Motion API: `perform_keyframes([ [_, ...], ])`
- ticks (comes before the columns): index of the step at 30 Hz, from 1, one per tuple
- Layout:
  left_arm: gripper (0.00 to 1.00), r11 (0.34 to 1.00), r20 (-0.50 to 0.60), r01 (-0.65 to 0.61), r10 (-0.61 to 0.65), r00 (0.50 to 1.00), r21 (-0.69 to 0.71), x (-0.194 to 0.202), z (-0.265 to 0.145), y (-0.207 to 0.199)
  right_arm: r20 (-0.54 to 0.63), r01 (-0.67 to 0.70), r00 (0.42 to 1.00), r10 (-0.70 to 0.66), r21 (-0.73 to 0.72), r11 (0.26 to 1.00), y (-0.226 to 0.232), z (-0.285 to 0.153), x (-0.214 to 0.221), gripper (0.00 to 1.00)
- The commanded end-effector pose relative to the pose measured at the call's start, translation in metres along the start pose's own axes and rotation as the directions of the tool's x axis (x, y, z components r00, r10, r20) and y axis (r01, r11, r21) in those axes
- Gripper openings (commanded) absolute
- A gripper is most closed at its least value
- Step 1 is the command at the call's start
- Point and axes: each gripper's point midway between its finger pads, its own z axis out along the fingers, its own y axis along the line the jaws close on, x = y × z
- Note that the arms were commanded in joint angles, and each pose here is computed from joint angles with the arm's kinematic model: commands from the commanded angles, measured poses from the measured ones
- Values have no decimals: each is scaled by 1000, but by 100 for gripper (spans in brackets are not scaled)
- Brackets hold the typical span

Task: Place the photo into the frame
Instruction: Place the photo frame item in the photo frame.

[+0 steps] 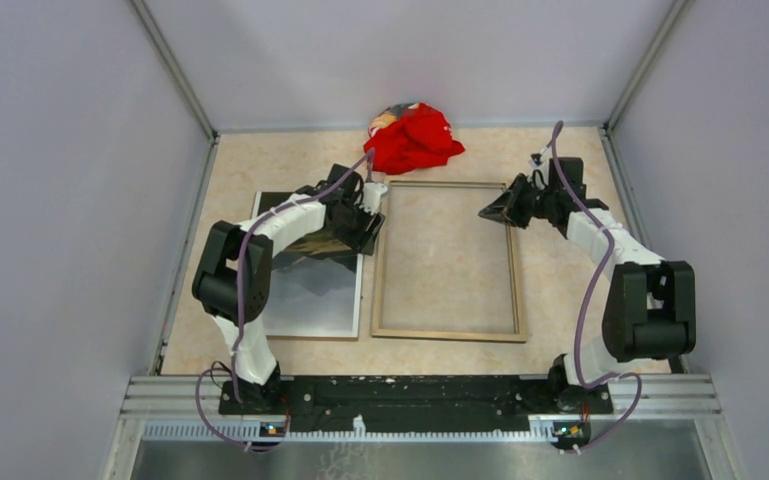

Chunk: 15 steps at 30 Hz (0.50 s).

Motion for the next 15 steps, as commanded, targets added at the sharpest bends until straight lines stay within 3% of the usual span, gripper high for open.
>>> perform_keyframes([
  [1,61,1000,71,-11,10,997,15,-27,-6,-1,73,49,996,-46,-41,998,9,-6,-19,0],
  [15,57,1000,46,-16,15,999,26,-23,4,1,73,37,997,-32,-66,997,2,3,-24,0],
])
